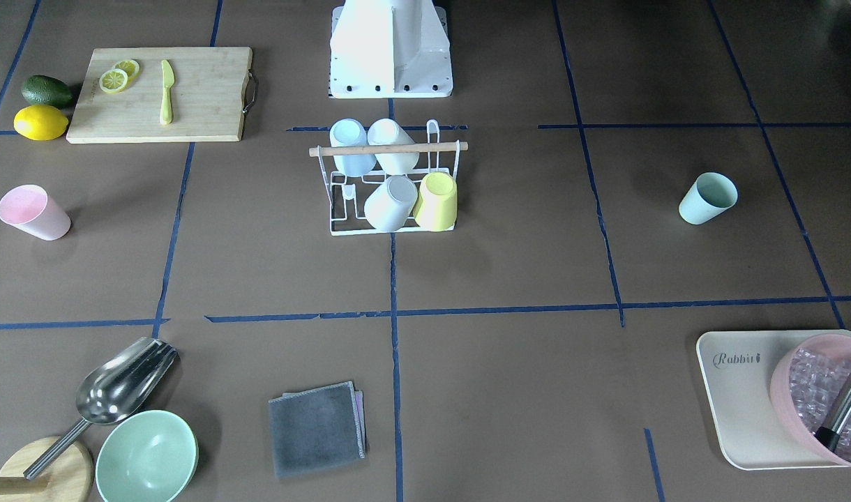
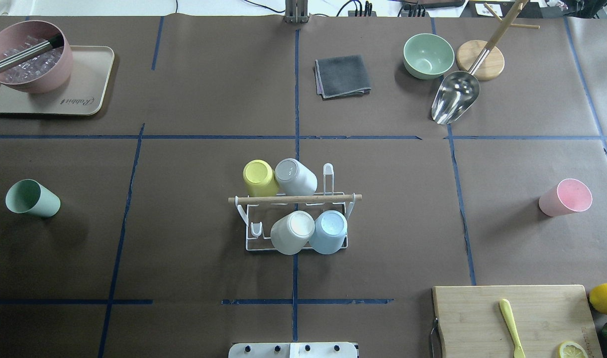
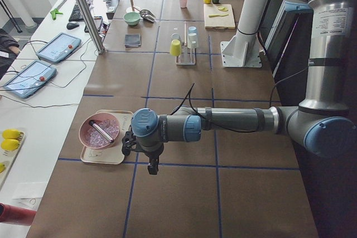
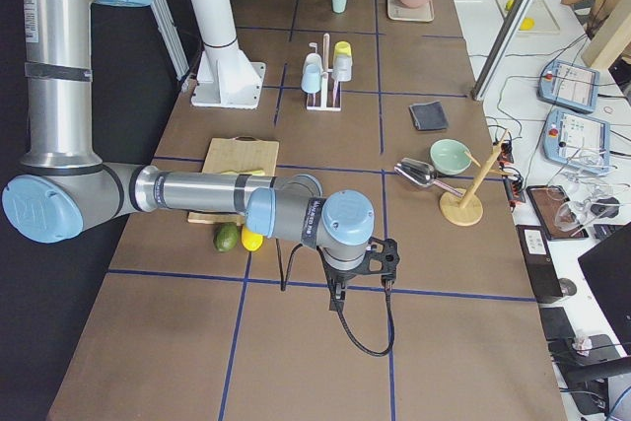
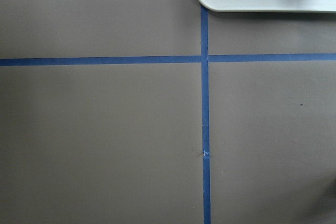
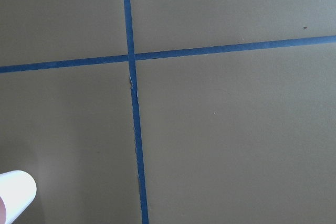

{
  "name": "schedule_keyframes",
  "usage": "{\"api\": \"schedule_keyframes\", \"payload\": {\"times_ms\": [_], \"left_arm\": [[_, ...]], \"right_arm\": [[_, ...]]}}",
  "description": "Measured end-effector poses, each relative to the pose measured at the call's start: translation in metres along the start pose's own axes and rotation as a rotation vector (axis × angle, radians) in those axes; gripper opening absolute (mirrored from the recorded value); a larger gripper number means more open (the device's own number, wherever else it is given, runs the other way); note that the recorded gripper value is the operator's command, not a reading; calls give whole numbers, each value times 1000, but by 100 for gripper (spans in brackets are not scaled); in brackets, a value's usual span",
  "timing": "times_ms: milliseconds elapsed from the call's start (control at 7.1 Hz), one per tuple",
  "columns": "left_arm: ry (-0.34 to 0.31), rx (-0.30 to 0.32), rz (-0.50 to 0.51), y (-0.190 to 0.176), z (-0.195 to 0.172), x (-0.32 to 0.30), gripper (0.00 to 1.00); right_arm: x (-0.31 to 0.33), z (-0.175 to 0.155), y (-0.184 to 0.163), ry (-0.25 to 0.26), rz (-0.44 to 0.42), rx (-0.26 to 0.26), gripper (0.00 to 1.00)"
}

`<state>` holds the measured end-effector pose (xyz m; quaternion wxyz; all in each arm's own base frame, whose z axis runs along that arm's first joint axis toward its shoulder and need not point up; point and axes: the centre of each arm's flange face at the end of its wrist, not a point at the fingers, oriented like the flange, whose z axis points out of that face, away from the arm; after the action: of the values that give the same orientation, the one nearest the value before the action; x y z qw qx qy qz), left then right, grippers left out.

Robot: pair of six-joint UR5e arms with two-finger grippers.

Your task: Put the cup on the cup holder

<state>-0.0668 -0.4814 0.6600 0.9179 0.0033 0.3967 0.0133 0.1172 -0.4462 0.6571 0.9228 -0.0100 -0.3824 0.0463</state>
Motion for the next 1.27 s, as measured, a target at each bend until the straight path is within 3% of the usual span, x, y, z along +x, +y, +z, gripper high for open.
{"api": "schedule_keyframes", "payload": {"times_ms": [564, 987, 1268], "left_arm": [[2, 5, 8, -2, -2, 2, 100], [1, 14, 17, -6, -6, 7, 100], [0, 26, 31, -25, -21, 23, 100]], "right_arm": [[-5, 1, -2, 0, -14, -2, 100], [-74, 13, -33, 5, -222, 33, 100], [-160, 36, -61, 19, -365, -22, 100]]}}
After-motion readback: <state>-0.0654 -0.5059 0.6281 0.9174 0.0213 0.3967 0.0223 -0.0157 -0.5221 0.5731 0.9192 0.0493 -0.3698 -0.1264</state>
